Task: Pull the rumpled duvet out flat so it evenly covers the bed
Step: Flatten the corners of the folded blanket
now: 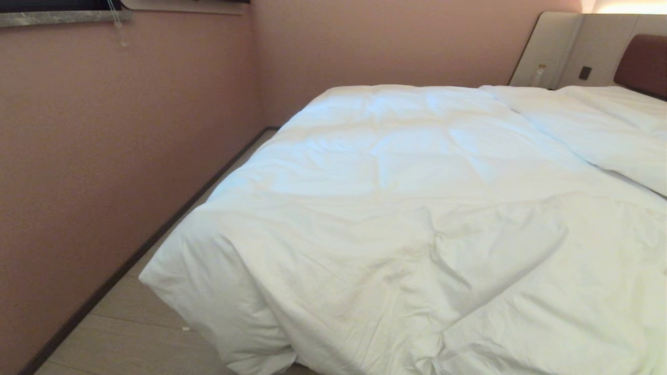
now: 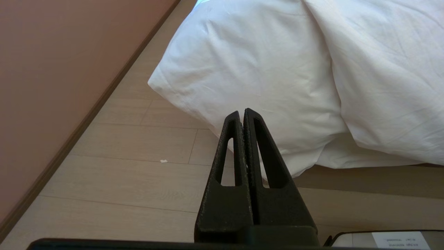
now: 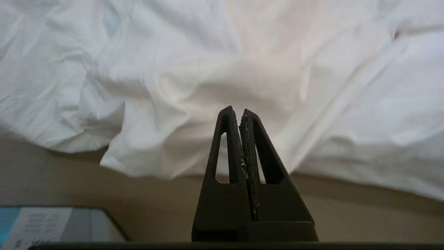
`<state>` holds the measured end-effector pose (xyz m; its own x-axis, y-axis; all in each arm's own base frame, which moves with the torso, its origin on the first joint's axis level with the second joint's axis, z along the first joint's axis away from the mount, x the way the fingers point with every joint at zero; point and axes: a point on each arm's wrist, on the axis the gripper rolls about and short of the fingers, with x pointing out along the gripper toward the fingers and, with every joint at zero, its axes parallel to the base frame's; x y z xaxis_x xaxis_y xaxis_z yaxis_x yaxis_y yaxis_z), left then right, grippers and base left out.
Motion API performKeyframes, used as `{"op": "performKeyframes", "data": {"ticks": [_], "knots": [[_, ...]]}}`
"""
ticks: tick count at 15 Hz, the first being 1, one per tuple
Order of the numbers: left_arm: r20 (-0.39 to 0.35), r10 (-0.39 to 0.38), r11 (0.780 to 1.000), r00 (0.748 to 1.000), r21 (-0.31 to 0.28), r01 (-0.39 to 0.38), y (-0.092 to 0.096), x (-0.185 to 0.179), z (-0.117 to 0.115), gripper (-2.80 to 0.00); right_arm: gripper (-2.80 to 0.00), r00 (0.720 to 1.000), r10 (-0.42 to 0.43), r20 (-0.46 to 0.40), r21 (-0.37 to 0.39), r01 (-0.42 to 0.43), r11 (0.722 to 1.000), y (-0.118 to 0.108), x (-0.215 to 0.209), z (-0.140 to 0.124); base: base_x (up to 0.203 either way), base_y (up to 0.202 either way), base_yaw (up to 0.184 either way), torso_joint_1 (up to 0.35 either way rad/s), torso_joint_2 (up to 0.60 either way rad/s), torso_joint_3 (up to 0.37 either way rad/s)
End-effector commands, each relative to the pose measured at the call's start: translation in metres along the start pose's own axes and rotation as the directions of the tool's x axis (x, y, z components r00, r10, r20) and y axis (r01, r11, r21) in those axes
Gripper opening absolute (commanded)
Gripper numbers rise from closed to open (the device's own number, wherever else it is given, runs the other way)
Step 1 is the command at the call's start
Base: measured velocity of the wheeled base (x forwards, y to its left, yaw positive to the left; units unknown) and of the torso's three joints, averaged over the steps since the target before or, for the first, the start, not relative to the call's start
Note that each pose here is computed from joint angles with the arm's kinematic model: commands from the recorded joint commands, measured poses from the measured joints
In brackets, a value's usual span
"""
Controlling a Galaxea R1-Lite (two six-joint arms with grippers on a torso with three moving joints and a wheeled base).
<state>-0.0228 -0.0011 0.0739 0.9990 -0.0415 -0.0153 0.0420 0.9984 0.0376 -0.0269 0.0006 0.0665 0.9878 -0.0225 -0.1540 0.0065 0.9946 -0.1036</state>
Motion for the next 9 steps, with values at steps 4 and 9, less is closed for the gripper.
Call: {"op": "performKeyframes", "data": {"ticks": [4, 9], "knots": [[0.000, 0.000, 1.000, 1.000, 0.000, 0.000, 0.0000, 0.0000, 0.0000, -2.80, -2.80, 0.988, 0.014, 0.151, -0.001, -0.014, 1.000, -0.0003, 0.0027, 0.0091, 0.000, 0.000, 0.000, 0.000, 0.00, 0.000], [0.000, 0.000, 1.000, 1.000, 0.000, 0.000, 0.0000, 0.0000, 0.0000, -2.80, -2.80, 0.988, 0.004, 0.152, 0.073, -0.015, 0.997, -0.0005, 0.0027, 0.0092, 0.000, 0.000, 0.000, 0.000, 0.00, 0.000]]}}
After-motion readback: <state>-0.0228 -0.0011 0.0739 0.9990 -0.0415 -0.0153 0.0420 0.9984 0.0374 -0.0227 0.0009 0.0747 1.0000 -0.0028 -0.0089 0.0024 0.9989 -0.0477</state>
